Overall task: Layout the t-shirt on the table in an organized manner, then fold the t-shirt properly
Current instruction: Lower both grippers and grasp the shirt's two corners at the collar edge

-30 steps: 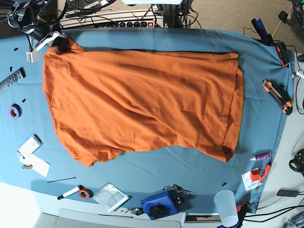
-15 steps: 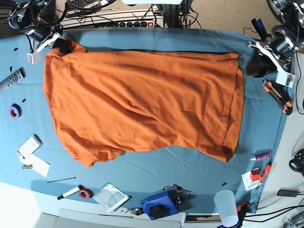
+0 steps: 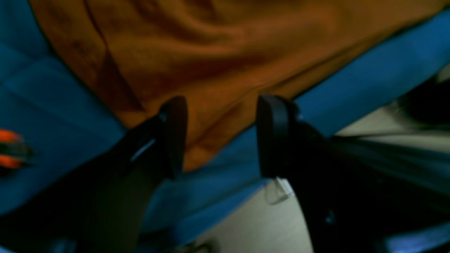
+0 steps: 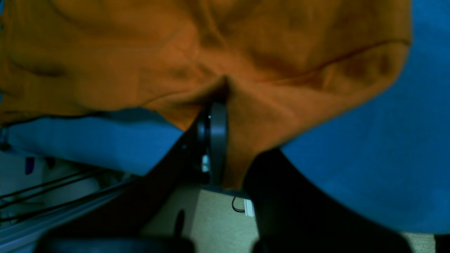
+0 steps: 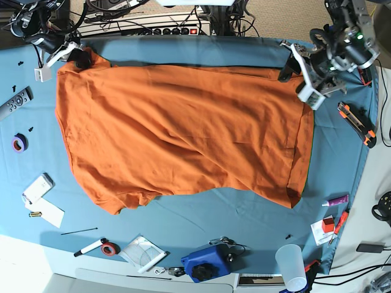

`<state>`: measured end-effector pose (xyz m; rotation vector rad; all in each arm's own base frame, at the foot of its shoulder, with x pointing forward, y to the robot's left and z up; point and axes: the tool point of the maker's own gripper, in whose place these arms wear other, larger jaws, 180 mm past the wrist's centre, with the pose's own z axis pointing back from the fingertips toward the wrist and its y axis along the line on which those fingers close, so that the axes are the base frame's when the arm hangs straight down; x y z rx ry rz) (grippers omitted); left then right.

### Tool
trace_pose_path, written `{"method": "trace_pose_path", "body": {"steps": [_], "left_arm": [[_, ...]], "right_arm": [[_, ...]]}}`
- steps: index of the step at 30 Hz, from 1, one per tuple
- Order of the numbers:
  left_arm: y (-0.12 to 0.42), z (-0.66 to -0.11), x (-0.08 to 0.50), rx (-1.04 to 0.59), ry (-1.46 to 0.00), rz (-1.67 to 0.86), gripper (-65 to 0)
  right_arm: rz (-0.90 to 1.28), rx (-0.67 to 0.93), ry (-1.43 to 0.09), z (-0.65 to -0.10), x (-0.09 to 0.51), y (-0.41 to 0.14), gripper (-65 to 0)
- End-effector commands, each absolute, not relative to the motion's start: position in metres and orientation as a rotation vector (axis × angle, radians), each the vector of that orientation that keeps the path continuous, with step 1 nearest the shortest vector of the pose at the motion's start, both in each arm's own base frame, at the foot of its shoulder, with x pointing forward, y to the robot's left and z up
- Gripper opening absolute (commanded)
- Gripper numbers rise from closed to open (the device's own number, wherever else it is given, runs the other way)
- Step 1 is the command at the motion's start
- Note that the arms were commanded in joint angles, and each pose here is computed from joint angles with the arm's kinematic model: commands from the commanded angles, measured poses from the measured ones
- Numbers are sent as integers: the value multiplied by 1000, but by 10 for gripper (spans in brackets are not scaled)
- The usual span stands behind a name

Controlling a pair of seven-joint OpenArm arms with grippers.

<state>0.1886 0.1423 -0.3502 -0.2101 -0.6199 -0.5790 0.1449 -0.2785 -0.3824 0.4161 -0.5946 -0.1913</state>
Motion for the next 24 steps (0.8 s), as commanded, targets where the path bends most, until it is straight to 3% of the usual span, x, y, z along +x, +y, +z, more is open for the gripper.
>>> {"method": "trace_pose_path", "body": {"steps": [1,8,18,24], "left_arm": [[141,-347,192,-185,-633,-616,-357],[160,-362,199,29,-590,-699,-357],[176,-389,189,28,-495,-712,-361],[171,-388,191,4,-519,-710,-373]], "right_arm": [[-174,404,-631,-372,152,-285,-650],[-157,385,-630,-368,153,-292,-650],[-157,385,-630,-368,153,-292,-650],[-157,385,-630,-368,153,-292,-650]]}}
